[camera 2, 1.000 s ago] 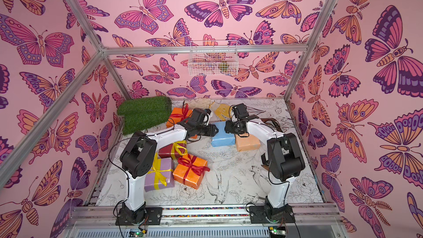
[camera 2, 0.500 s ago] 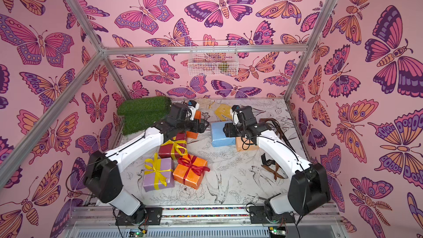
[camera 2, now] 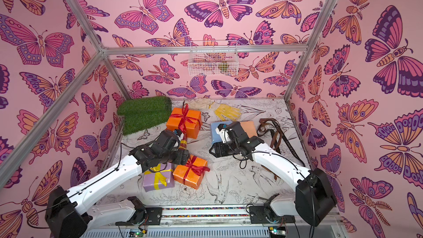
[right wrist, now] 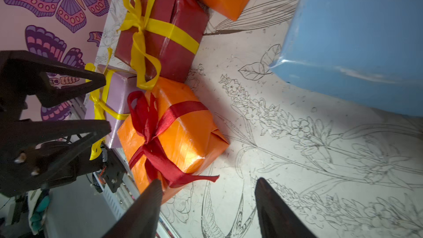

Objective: Untie the ribbon bows on the gift boxes
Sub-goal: Move the gift box to the center of the board.

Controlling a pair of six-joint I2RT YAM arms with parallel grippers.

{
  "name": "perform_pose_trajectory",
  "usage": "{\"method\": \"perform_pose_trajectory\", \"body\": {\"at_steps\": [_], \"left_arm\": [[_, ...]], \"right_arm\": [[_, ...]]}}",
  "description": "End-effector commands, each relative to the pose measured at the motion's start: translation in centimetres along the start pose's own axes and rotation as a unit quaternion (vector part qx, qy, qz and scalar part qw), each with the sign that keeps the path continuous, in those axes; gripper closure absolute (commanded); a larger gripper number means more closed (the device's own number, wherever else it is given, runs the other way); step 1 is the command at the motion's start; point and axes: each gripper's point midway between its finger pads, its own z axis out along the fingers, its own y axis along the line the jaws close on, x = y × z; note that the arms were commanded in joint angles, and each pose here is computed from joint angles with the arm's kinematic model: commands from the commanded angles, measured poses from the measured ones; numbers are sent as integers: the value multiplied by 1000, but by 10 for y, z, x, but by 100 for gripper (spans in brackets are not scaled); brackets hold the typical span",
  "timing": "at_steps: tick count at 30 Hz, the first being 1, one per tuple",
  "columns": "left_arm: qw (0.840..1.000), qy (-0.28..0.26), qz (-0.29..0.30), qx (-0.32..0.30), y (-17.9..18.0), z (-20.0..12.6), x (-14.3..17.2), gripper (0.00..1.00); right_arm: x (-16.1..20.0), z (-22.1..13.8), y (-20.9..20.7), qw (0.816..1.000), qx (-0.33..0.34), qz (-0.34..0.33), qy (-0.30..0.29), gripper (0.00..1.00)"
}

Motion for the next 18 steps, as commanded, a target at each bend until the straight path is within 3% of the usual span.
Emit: {"method": "perform_pose_trajectory", "body": {"at_steps": [1, 8, 18], "left_arm": [[997, 42, -9, -69, 27, 7, 27, 18], [995, 77, -9, -65, 23, 21, 42, 19], [993, 115, -16, 20, -6, 33, 60, 19]], "right_arm": [[7, 11, 5, 999, -23, 22, 6, 33], [29, 22, 1, 999, -16, 30, 24, 35], [39, 23, -2, 998, -21, 41, 32, 36]]}}
